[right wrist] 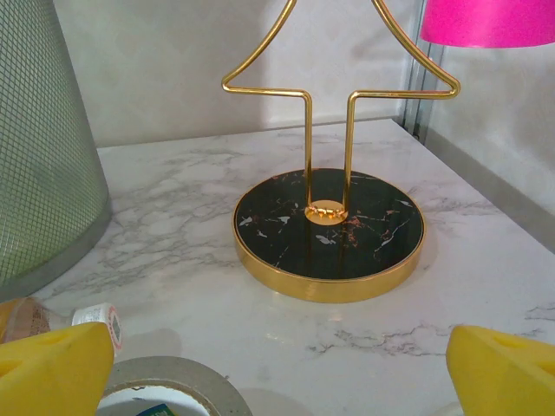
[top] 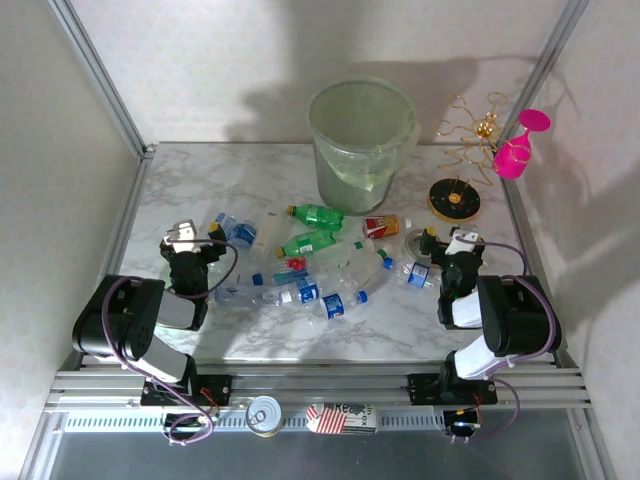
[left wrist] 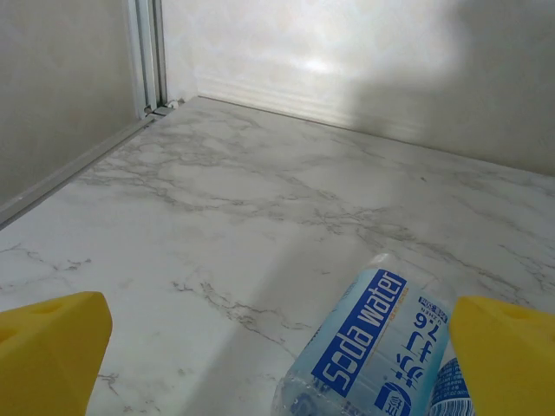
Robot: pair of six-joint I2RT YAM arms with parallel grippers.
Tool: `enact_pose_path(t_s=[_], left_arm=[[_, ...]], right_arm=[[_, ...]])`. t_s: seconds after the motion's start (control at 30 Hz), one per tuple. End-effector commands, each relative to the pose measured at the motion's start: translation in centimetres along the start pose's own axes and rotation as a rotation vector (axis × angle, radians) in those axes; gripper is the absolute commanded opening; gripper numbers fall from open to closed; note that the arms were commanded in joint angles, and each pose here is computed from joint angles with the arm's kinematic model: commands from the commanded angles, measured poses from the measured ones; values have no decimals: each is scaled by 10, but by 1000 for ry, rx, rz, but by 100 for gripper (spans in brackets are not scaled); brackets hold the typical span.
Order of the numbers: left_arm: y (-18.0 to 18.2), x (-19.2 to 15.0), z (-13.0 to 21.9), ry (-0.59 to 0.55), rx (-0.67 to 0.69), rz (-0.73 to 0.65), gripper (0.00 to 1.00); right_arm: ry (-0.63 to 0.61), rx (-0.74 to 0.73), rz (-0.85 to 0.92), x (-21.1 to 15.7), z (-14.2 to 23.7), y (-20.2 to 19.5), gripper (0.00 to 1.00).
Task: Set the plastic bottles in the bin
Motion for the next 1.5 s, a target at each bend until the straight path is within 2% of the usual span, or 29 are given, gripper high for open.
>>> enact_pose_path(t_s=[0.0, 1.1, 1.23, 1.37, 1.47], left_arm=[[-3, 5, -3, -12, -16, 16, 99], [-3, 6, -3, -17, -15, 17, 99], [4, 20, -4, -39, 72, 37, 99], [1, 39, -2, -47, 96, 42, 99], [3, 62, -2, -47, 161, 113, 99]], right_arm=[[-38, -13, -11, 10, -2, -3, 99], [-42, -7, -2, 13, -2, -1, 99], [-46, -29, -1, 25, 1, -5, 99], [-31, -62, -8, 40, 2, -10, 99], [7, -58, -50, 58, -4, -11, 99]])
Point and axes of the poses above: each hand's point on the last joint's axis, 136 mm out from that joint toward the fingers, its own z axis back along the fingers, its own y axis along the line the jaws close on, x = y × z, the point moved 1 cm from there along z, back along the fingers, and after that the axes turned 10 degrees about z, right-handed, at the moved point
